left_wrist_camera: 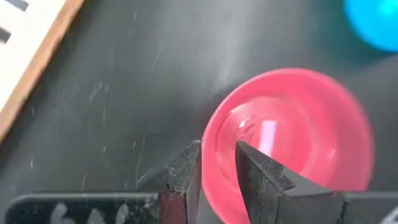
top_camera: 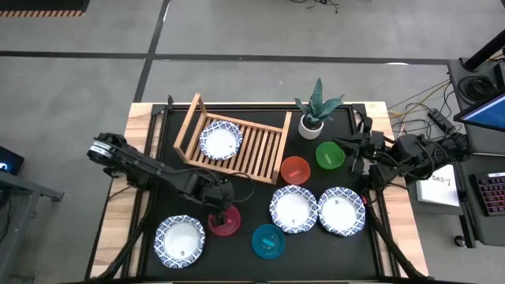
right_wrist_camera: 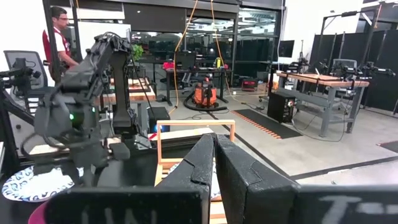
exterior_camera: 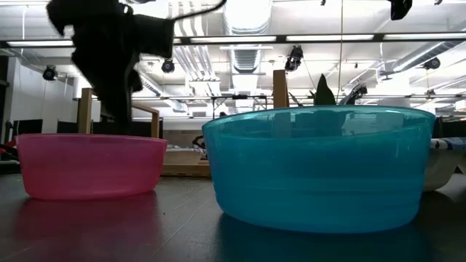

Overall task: Place and stack bowls onto a shelf
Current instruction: Put the red bowl on the shelf

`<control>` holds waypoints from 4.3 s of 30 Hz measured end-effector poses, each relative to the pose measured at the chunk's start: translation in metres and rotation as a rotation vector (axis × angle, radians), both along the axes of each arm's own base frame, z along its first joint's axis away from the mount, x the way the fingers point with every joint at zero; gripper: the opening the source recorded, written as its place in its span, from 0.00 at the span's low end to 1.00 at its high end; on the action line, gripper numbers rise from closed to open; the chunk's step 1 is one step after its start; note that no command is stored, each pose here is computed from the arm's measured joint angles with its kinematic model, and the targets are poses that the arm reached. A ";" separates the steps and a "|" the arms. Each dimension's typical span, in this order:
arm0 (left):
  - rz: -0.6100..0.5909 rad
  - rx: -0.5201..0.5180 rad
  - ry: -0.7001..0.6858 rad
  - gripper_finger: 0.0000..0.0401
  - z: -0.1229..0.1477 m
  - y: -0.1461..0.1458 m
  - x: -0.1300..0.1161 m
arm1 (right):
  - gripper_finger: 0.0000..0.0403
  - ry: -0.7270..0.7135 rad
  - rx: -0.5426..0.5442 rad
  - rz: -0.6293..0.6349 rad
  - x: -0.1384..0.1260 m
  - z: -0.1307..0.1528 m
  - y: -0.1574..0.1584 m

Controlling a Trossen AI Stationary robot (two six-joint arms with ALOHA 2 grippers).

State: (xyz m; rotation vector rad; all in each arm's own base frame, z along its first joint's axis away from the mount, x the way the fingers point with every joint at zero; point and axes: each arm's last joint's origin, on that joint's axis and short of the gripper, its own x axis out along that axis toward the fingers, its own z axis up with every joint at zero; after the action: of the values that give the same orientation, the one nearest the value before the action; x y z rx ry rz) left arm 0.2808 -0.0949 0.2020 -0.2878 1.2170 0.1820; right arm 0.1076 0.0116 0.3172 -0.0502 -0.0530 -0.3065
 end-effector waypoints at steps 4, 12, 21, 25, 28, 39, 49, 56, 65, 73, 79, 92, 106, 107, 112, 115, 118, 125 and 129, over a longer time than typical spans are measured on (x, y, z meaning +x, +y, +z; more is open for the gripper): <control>0.029 -0.004 0.019 0.20 -0.010 0.002 -0.005 | 0.02 0.000 0.000 0.000 0.000 0.000 0.000; 0.035 -0.002 0.024 0.20 -0.016 0.003 -0.007 | 0.02 0.000 0.000 0.000 0.000 0.000 0.000; 0.072 0.022 0.068 0.20 -0.036 0.003 -0.006 | 0.02 0.001 0.000 0.000 0.000 0.000 0.000; 0.054 0.003 0.086 0.19 -0.043 0.001 -0.004 | 0.02 0.001 0.000 -0.001 0.000 0.000 0.000; 0.039 0.006 0.090 0.14 -0.044 0.000 -0.004 | 0.02 0.001 0.000 0.000 0.000 0.000 0.000; -0.013 0.012 -0.039 0.00 -0.013 0.022 -0.003 | 0.02 -0.006 0.018 0.001 0.000 0.000 0.000; 0.192 0.182 -0.420 0.00 0.026 0.132 0.021 | 0.02 -0.008 0.024 0.002 0.000 0.000 0.000; 0.338 0.243 -0.505 0.00 0.015 0.192 0.031 | 0.02 -0.001 0.023 0.002 0.000 -0.001 0.000; 0.380 0.225 -0.494 0.00 -0.015 0.203 0.047 | 0.02 0.016 0.029 0.002 0.000 -0.003 0.000; 0.401 0.242 -0.470 0.00 -0.033 0.207 0.053 | 0.02 0.018 0.035 0.002 0.001 -0.003 0.000; 0.405 0.248 -0.458 0.00 -0.039 0.208 0.055 | 0.02 0.016 0.043 0.003 0.001 -0.003 0.000; 0.421 0.291 -0.457 0.13 -0.041 0.210 0.056 | 0.02 0.015 0.052 0.003 0.001 -0.003 0.000; -0.052 0.056 -0.572 0.14 0.001 0.170 0.050 | 0.02 0.012 0.111 0.006 0.001 -0.005 0.000; -0.105 0.048 -0.563 0.13 0.000 0.163 0.050 | 0.02 0.012 0.111 0.006 0.001 -0.005 0.000; -0.207 0.105 -0.491 0.09 -0.012 0.132 0.056 | 0.02 0.013 0.110 0.006 0.001 -0.005 0.000; -0.148 0.239 -0.421 0.07 -0.024 0.127 0.059 | 0.02 0.016 0.106 0.006 0.001 -0.005 0.000; -0.094 0.319 -0.384 0.04 -0.030 0.130 0.060 | 0.02 0.020 0.100 0.005 0.001 -0.006 0.000; -0.049 0.341 -0.355 0.00 -0.038 0.143 0.061 | 0.02 0.022 0.100 0.005 0.002 -0.006 0.000; -0.050 0.340 -0.356 0.00 -0.035 0.143 0.061 | 0.02 0.025 0.100 0.005 0.002 -0.006 0.001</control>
State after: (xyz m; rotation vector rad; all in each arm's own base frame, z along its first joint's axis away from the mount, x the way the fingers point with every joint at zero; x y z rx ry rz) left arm 0.3416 0.0476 0.1669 0.0092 0.8225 0.2781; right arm 0.1095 0.0121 0.3107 0.0458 -0.0133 -0.3027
